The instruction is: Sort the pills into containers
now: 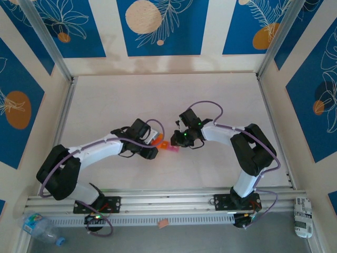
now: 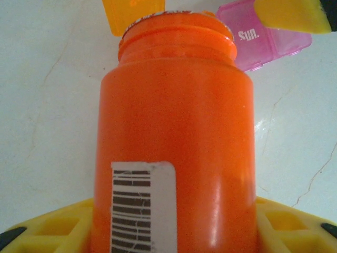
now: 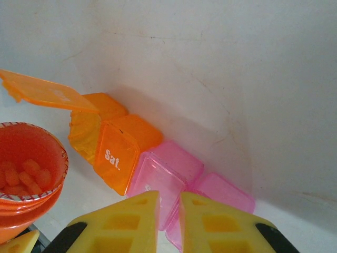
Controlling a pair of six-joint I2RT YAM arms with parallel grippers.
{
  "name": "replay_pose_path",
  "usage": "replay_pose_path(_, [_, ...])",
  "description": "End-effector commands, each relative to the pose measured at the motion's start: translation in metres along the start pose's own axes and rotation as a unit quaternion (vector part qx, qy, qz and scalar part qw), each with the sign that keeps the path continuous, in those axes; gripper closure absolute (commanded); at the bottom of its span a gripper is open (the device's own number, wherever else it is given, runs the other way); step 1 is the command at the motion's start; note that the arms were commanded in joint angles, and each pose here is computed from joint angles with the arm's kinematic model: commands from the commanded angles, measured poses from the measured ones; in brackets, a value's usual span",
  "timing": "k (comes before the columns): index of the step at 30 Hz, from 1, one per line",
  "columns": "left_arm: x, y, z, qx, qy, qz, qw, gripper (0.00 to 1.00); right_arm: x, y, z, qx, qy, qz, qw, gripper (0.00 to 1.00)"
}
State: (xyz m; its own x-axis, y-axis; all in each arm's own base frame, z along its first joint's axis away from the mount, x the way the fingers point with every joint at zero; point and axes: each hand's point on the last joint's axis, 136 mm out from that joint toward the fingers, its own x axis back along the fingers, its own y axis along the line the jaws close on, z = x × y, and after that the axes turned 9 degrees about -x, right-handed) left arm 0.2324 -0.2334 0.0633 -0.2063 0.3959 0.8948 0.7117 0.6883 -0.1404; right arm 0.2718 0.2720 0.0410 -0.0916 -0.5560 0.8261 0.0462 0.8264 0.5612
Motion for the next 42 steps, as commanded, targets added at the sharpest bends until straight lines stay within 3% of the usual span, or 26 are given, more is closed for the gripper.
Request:
replay_pose_path(1, [0.003, -0.001, -0.003, -0.019, 0.016, -0.01, 1.0, 1.0, -0.012, -0.015, 0.014, -0.015, 0.023, 0.02, 0.999, 0.8])
replay_pose_path(12, [-0.001, 0.004, 0.003, -0.03, 0.06, -0.026, 0.997, 1.0, -0.014, -0.018, 0.017, -0.016, 0.026, 0.024, 0.999, 0.81])
replay_pose_path(42, [0.003, 0.009, -0.004, -0.058, 0.105, -0.037, 0.992, 1.0, -0.016, -0.019, 0.02, -0.016, 0.028, 0.027, 0.999, 0.83])
